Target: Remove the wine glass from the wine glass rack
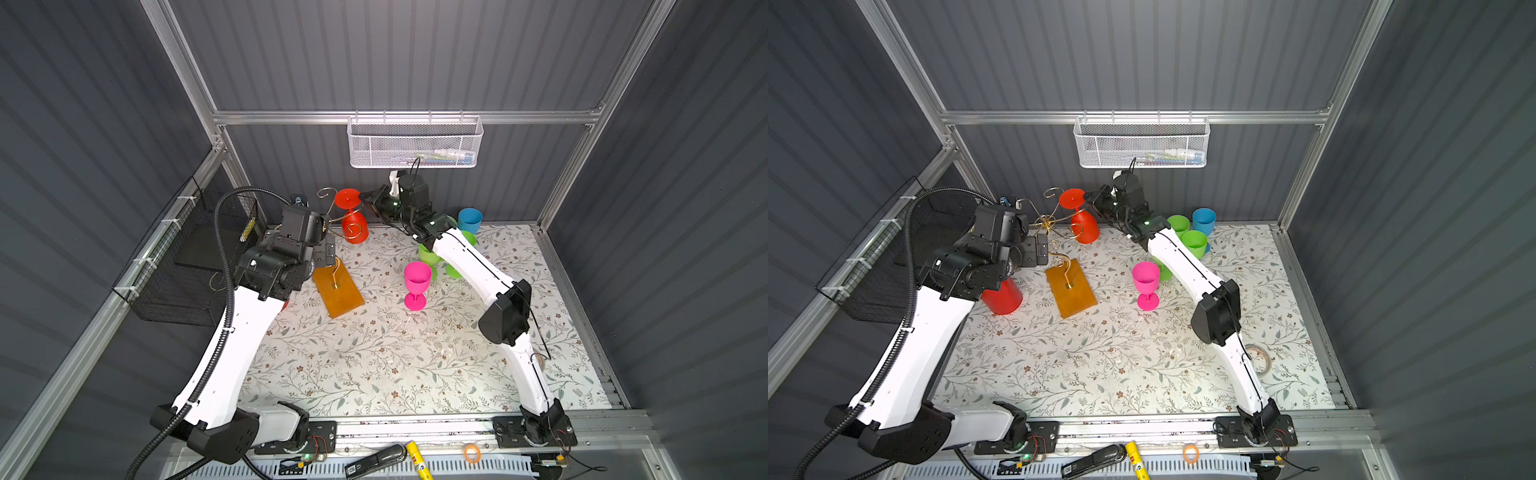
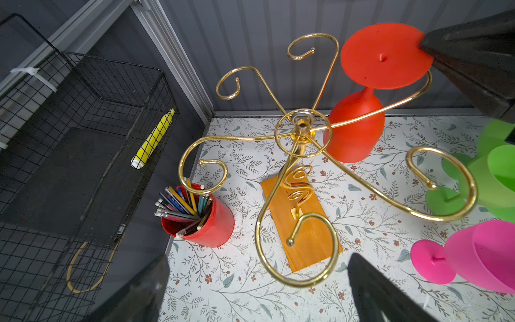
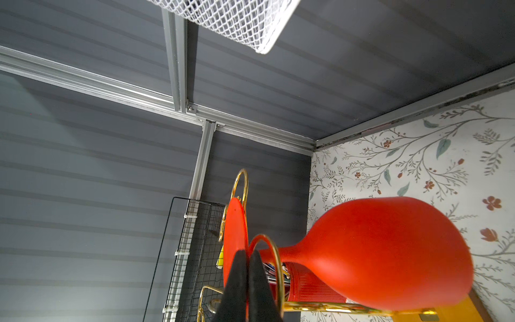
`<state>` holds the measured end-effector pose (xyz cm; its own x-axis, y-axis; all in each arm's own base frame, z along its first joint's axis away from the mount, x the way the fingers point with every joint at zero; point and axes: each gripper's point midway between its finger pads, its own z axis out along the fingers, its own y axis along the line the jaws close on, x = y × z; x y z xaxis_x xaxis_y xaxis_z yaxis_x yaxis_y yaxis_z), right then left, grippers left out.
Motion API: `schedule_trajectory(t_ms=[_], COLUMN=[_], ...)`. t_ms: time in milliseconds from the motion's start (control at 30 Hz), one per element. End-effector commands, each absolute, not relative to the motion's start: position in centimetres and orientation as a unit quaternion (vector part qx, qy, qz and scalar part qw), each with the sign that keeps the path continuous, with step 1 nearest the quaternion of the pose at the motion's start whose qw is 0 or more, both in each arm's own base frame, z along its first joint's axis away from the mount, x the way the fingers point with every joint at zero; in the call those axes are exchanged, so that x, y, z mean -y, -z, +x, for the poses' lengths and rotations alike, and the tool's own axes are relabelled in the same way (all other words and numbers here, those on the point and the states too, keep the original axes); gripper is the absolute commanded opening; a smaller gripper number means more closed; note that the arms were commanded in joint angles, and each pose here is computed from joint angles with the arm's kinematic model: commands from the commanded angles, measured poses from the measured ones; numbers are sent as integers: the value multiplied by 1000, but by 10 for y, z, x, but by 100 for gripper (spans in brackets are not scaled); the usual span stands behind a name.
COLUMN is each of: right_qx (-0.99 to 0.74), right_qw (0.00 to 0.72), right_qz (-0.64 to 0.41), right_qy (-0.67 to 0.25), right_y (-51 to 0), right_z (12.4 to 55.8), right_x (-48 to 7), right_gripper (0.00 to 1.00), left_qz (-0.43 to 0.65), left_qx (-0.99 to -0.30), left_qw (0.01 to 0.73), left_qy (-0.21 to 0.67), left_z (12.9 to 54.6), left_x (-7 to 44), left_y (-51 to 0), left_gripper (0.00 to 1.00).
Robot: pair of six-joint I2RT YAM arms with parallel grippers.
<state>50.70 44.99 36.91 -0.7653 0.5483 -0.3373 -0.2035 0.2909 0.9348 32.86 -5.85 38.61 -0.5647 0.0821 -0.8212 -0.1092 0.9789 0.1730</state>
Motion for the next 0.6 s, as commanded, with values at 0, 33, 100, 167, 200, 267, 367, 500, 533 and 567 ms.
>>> schedule_trajectory(t_ms=[0, 33, 100, 167, 200, 267, 367, 500, 533, 567], right_qx=[-712, -709, -707, -706, -705, -703, -700, -697, -696, -696], right_qw=[343, 346, 351, 356, 357, 361, 368, 380, 383, 384], right_qz=[106, 106, 107, 106, 107, 108, 112, 116, 118, 119], right_qy=[-604, -605, -604, -603, -603, -603, -601, -597, -595, -596], right_y=[-399, -401, -404, -406, -408, -410, -413, -418, -419, -419], right_z=[497, 496, 496, 496, 496, 497, 498, 499, 500, 499], right_x=[-450, -449, -446, -445, -443, -442, -438, -431, -429, -428], right_gripper=[0, 0, 0, 0, 0, 0, 0, 0, 0, 0], left_qz=[-16, -15, -15, -15, -15, -14, -14, -14, -13, -13], left_qx=[-874, -873, -874, -873, -873, -874, -874, -874, -875, -875], left_qw=[478, 478, 478, 479, 478, 478, 478, 478, 477, 477], left_qy=[-90, -89, -90, -89, -90, -89, -87, -86, -86, -85], left_z=[325, 325, 325, 324, 324, 324, 324, 324, 323, 324], left_x=[57, 57, 57, 57, 56, 57, 58, 57, 58, 58], left_y=[-392, -392, -392, -392, -392, -392, -391, -392, -391, -391], left_gripper=[100, 100, 100, 100, 100, 100, 100, 100, 100, 100])
